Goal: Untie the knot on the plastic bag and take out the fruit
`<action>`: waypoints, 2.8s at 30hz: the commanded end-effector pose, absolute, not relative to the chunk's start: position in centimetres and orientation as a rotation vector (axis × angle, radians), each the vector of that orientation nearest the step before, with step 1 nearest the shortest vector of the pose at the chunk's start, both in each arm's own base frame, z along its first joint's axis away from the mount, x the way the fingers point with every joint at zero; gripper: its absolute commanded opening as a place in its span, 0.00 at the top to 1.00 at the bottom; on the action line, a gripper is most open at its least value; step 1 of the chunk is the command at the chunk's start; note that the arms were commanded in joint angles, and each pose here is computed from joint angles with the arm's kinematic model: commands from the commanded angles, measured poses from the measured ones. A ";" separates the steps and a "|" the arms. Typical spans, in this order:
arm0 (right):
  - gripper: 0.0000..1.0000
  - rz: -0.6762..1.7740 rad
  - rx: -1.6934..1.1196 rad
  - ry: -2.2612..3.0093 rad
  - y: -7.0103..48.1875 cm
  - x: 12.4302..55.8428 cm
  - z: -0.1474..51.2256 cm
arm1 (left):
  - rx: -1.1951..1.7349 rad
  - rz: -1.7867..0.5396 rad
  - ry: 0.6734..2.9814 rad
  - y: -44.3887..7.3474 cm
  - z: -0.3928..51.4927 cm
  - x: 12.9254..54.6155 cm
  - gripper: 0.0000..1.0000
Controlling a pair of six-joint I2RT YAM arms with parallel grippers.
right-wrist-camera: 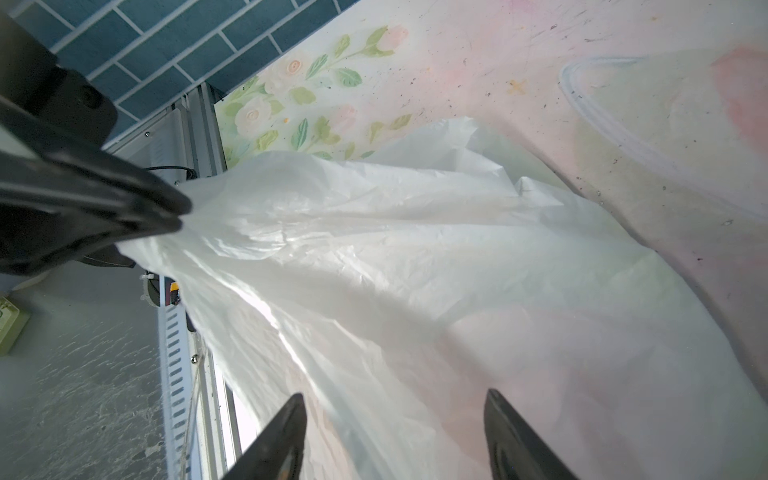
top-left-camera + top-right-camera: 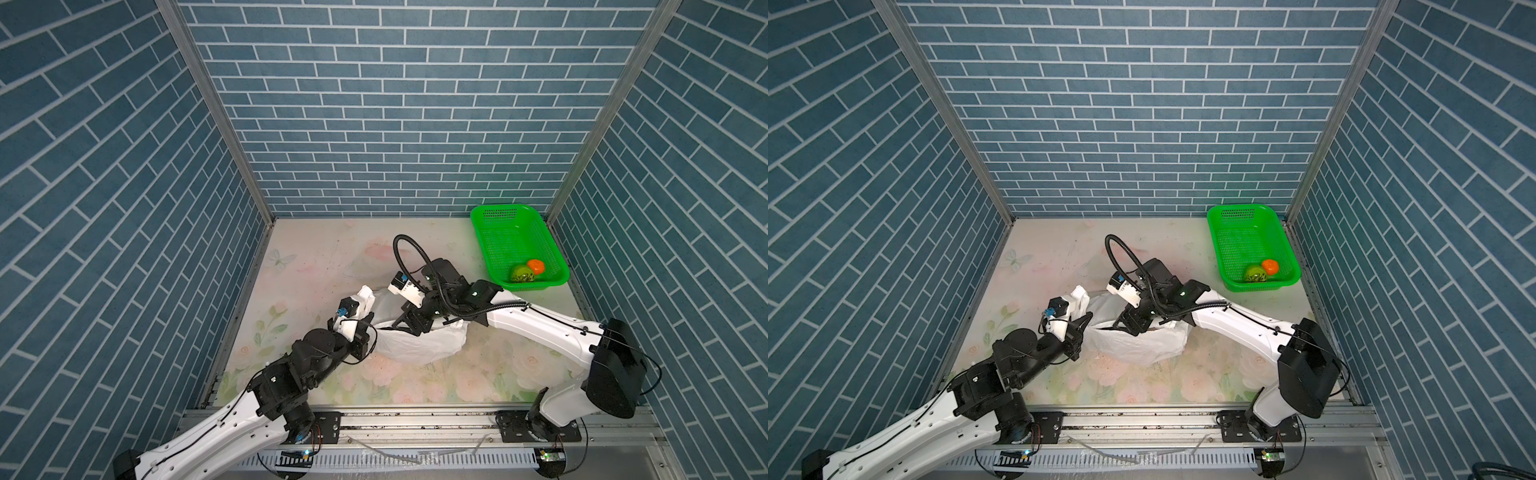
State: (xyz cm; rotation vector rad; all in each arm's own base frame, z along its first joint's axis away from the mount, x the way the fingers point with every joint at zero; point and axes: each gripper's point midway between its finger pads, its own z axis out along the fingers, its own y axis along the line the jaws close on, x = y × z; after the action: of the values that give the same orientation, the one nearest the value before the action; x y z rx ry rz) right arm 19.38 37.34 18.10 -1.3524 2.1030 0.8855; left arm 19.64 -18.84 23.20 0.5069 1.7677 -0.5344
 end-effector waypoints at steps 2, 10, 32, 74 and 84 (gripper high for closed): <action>0.38 0.821 -1.405 2.154 36.3 19.1 16.1 | 0.514 -0.521 1.767 -18.6 22.9 19.5 1.00; 0.57 0.594 -1.408 2.190 36.0 19.9 13.5 | 0.493 -0.517 1.762 -18.5 23.1 19.8 1.00; 1.00 0.501 -1.034 2.041 33.5 24.4 24.3 | 0.415 -0.258 1.877 -19.6 22.4 24.5 0.07; 1.00 0.389 -0.775 2.143 27.1 33.2 23.6 | 0.778 -0.498 1.938 -21.2 26.2 19.2 0.00; 1.00 0.452 -0.796 2.115 27.6 32.3 24.7 | 0.797 -0.381 1.899 -23.6 28.7 24.0 0.00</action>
State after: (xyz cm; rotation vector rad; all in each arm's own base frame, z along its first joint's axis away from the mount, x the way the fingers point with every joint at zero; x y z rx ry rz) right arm 32.10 26.79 20.99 -0.7963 2.2085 0.3992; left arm 22.74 -22.76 28.25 0.7571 1.9226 -0.4141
